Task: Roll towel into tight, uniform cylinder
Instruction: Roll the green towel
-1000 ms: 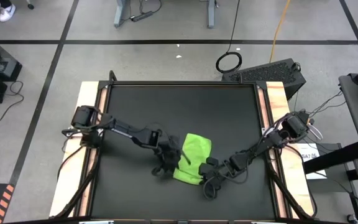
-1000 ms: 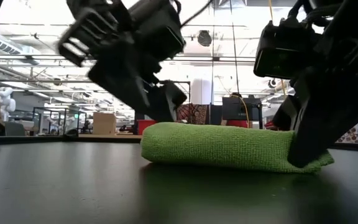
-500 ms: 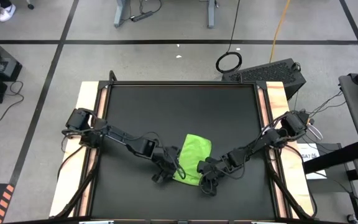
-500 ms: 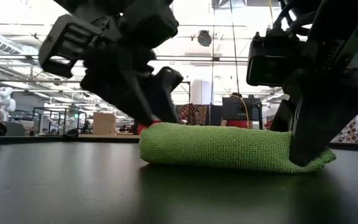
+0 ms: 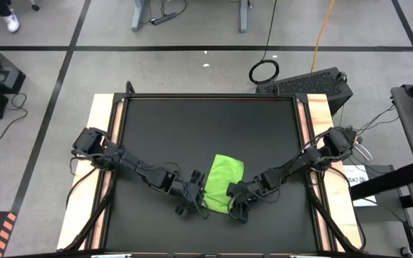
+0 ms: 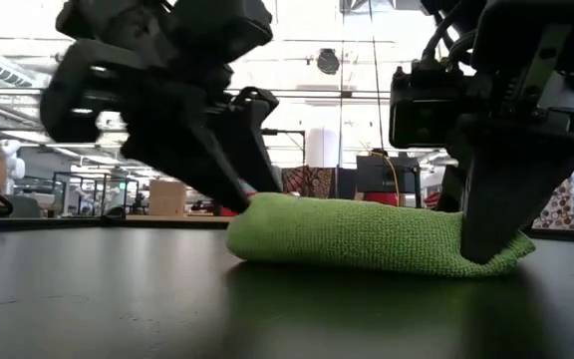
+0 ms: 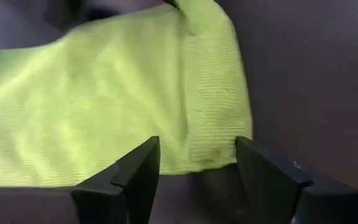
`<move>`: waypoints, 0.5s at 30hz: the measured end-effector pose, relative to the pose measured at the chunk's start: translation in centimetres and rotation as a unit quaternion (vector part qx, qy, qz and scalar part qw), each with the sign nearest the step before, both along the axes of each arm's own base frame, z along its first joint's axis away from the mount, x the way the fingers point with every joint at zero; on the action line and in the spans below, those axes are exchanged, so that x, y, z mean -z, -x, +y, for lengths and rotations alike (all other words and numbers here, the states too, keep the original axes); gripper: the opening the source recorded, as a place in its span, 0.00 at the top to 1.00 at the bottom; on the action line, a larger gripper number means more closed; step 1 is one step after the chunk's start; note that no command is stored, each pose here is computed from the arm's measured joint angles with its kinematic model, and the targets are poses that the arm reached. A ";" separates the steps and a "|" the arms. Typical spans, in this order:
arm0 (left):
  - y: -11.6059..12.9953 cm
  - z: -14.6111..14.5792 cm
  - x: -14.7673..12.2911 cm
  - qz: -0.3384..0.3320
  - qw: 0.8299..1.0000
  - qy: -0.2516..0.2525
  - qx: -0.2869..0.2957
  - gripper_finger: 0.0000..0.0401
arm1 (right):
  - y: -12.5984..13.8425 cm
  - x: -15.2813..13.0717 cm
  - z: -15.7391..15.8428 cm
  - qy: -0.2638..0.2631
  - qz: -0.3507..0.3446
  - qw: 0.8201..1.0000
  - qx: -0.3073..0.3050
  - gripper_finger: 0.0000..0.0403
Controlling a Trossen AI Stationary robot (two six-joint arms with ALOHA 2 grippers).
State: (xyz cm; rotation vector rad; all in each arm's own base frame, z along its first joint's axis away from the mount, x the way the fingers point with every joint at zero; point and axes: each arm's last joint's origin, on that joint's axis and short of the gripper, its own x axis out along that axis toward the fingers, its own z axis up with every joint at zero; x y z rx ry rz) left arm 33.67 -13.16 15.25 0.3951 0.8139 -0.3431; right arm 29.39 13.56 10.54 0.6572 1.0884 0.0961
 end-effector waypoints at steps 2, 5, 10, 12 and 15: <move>0.0 -0.3 -0.1 -0.003 1.000 0.005 0.006 0.49 | -0.1 0.0 -0.1 -0.009 0.005 1.000 0.001 0.99; 0.3 -0.9 0.0 0.001 0.999 0.012 0.032 0.54 | -0.1 0.0 -0.2 -0.016 0.005 1.000 0.001 0.98; 0.3 -1.1 -0.1 0.001 0.999 0.019 0.047 0.59 | -0.2 -0.1 -0.4 -0.022 0.008 1.000 0.008 0.98; 0.4 -1.3 -0.1 0.002 0.999 0.020 0.051 0.59 | -0.3 -0.1 -0.4 -0.024 0.009 1.000 0.010 0.98; 0.7 -1.5 0.1 -0.003 0.998 0.014 0.059 0.59 | -0.3 -0.1 -0.6 -0.025 0.007 1.000 0.012 0.98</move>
